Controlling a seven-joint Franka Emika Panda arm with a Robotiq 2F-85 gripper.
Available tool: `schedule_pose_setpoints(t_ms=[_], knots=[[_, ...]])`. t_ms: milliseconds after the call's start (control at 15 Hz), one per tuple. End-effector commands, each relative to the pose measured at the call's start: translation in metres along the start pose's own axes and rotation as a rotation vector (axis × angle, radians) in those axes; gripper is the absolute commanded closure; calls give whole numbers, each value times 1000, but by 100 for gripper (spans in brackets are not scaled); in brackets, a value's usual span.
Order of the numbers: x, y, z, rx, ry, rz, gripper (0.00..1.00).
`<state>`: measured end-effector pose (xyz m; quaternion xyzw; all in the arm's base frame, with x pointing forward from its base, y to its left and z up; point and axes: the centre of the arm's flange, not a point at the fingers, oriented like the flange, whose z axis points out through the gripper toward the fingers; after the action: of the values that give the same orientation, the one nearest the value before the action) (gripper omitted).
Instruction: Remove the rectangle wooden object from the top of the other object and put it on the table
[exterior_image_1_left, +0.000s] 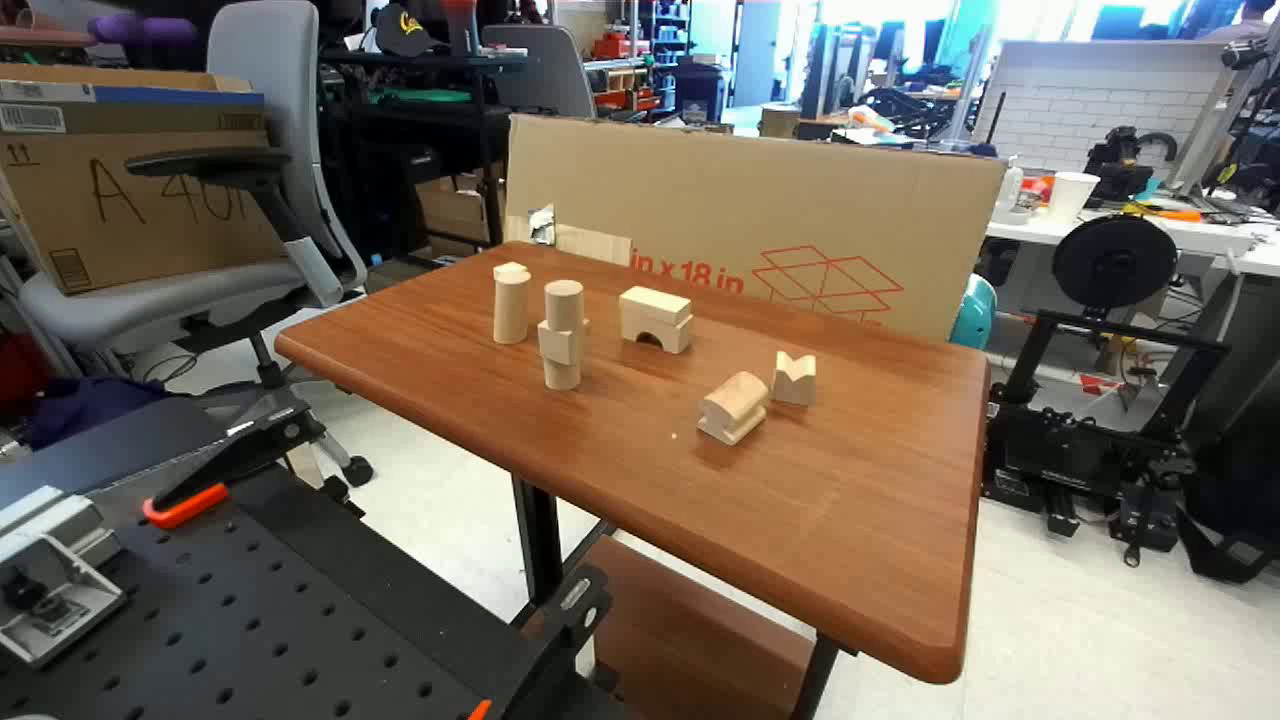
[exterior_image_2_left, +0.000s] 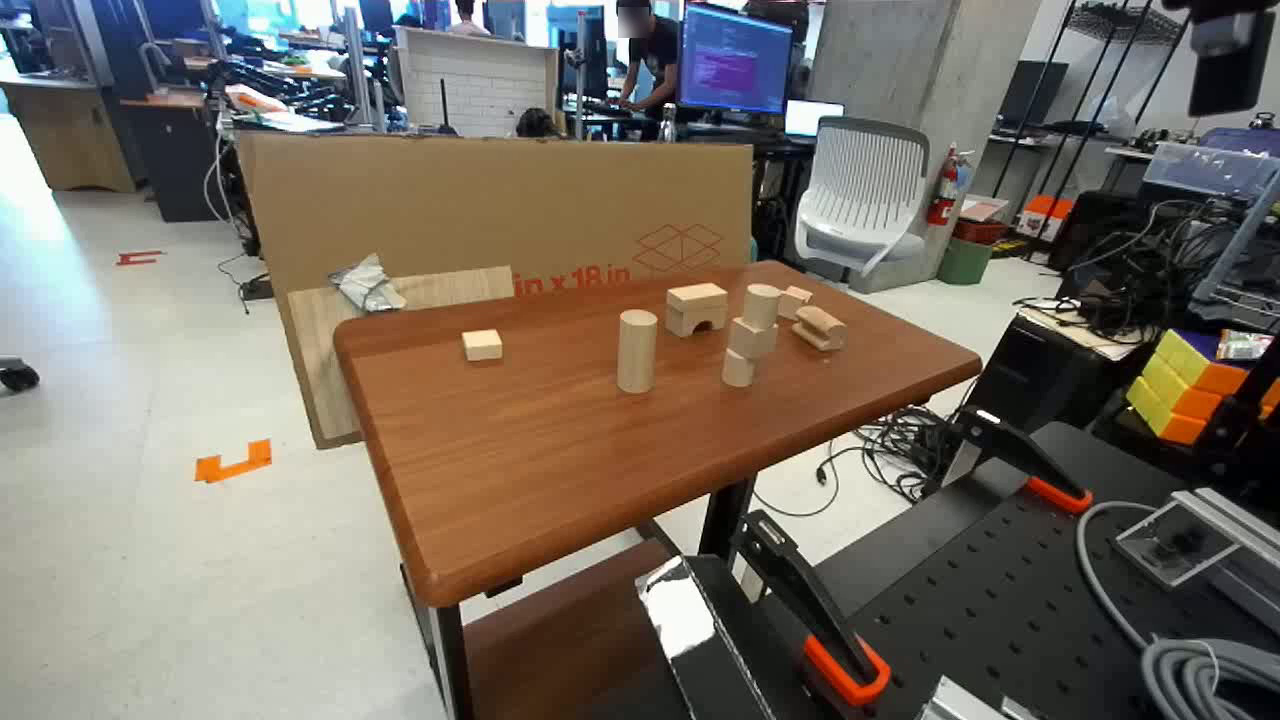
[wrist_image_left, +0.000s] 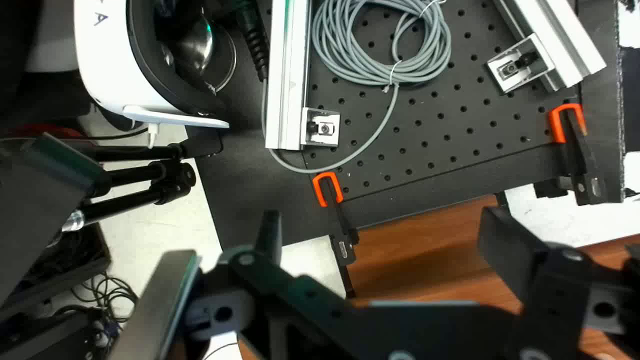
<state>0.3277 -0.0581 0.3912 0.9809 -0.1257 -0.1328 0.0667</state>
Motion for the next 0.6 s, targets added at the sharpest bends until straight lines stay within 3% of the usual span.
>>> schedule_pose_setpoints(t_ms=[0,533], knots=[[0,0,0,0,0,0,0],[0,0,0,0,0,0,0]])
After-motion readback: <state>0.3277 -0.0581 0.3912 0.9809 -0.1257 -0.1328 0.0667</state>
